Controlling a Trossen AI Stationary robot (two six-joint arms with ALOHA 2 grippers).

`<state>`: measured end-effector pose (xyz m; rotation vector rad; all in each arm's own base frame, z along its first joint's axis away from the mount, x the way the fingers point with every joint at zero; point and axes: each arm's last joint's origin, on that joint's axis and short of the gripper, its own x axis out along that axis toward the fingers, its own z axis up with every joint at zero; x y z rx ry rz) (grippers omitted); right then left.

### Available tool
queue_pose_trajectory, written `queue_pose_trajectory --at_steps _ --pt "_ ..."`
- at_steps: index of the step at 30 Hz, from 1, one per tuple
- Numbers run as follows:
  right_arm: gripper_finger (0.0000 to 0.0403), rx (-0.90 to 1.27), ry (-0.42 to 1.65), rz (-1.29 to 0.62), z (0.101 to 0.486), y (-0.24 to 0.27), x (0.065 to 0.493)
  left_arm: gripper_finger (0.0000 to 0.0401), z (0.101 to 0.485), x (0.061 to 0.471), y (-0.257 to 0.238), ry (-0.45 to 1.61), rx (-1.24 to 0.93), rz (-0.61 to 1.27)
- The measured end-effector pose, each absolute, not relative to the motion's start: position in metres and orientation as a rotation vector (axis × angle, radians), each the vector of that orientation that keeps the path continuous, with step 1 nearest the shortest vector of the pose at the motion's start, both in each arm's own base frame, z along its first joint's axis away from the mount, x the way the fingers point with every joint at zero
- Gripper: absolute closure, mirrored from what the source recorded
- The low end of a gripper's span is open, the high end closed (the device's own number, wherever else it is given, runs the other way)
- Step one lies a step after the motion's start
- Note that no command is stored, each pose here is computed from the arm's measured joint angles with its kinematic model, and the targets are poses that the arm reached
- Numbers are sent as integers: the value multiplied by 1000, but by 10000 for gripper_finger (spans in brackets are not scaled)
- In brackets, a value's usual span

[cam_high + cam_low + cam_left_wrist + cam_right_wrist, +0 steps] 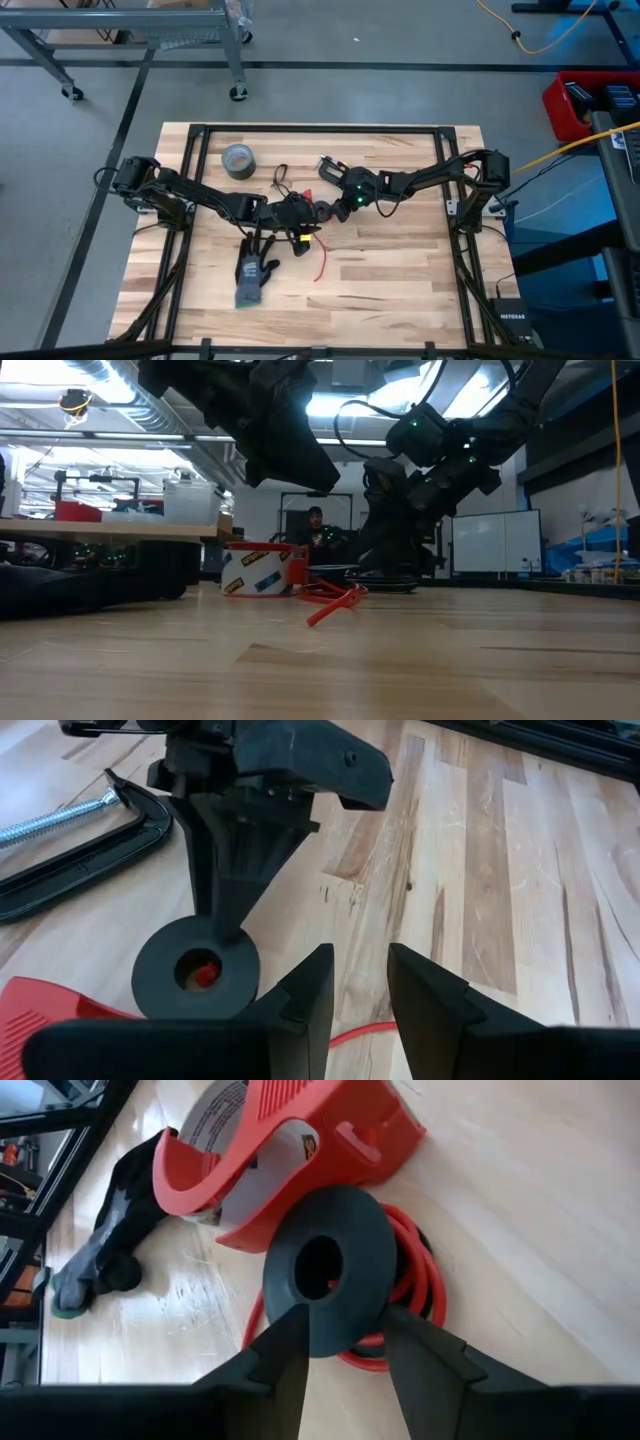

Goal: Coil cords
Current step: Coil the red wire onto the spool

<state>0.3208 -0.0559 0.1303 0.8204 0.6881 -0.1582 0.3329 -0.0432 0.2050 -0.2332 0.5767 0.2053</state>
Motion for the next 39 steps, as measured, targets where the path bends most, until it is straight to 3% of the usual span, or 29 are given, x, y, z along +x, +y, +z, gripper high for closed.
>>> queue_pose_trajectory --at_steps 23,32,39 --pt "269 842 707 -196 120 -57 322 313 205 333 -43 577 -233 205" --pt "272 871 647 -119 115 -57 331 313 205 333 -43 577 -233 206" --pt "342 864 636 -129 116 -57 331 313 205 333 -43 579 -213 200"
